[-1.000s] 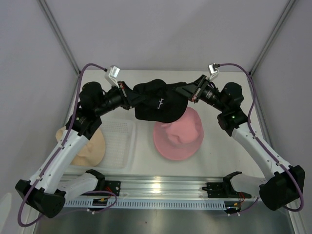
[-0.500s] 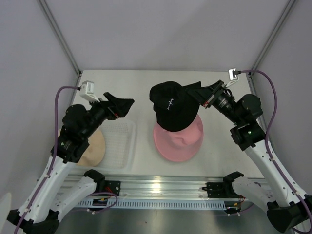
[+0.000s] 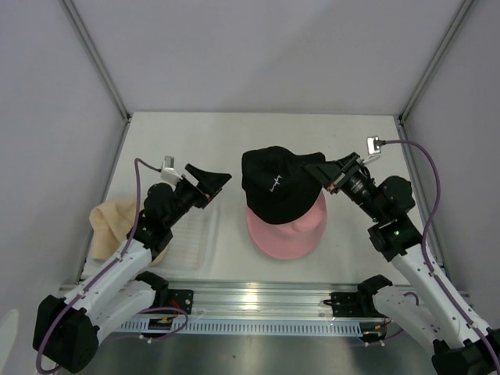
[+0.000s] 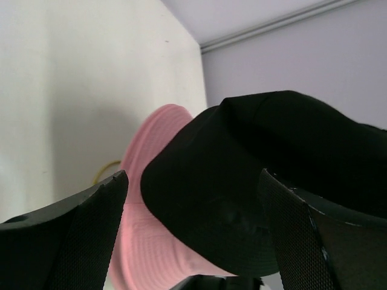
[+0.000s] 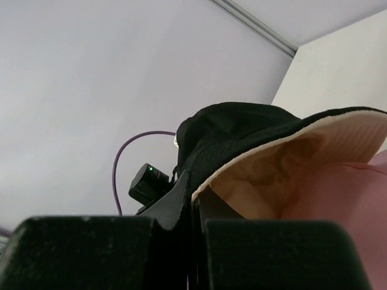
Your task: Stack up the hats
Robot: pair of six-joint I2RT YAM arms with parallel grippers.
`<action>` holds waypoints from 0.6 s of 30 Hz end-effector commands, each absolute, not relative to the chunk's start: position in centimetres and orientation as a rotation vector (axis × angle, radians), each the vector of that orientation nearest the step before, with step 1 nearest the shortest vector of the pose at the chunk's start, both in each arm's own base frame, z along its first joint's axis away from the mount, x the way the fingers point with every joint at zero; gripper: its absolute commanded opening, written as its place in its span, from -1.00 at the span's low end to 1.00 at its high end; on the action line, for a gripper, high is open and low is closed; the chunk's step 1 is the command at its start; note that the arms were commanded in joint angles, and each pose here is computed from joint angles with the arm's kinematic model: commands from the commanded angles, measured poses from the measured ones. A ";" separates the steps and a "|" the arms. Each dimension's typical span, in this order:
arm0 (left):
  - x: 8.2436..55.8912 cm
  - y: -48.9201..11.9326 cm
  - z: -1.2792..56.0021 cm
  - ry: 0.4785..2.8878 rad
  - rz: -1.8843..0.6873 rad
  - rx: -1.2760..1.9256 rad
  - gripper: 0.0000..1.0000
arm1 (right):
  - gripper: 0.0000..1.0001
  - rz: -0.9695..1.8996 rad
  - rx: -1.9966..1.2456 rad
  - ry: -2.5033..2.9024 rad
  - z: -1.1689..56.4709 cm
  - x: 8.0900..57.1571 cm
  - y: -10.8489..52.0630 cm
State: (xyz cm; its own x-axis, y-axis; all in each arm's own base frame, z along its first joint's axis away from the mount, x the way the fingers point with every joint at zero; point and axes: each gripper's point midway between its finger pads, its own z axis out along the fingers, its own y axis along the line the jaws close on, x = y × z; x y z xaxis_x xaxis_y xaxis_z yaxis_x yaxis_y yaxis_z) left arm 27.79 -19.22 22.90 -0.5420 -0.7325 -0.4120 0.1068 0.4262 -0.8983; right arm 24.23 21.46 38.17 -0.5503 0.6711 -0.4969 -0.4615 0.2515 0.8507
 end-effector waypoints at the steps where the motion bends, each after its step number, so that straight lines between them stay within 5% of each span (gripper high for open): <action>1: 27.5 -20.7 25.1 1.724 -1.435 -0.546 0.81 | -1.00 1.420 0.226 1.529 37.8 23.7 20.1; 11: 27.8 -21.7 22.8 1.783 -1.414 -0.479 0.71 | -1.00 1.254 0.368 1.683 30.5 22.7 17.5; 18: 28.3 -22.3 21.0 1.914 -1.312 -0.404 0.82 | -1.00 1.155 0.418 1.728 26.6 21.5 15.7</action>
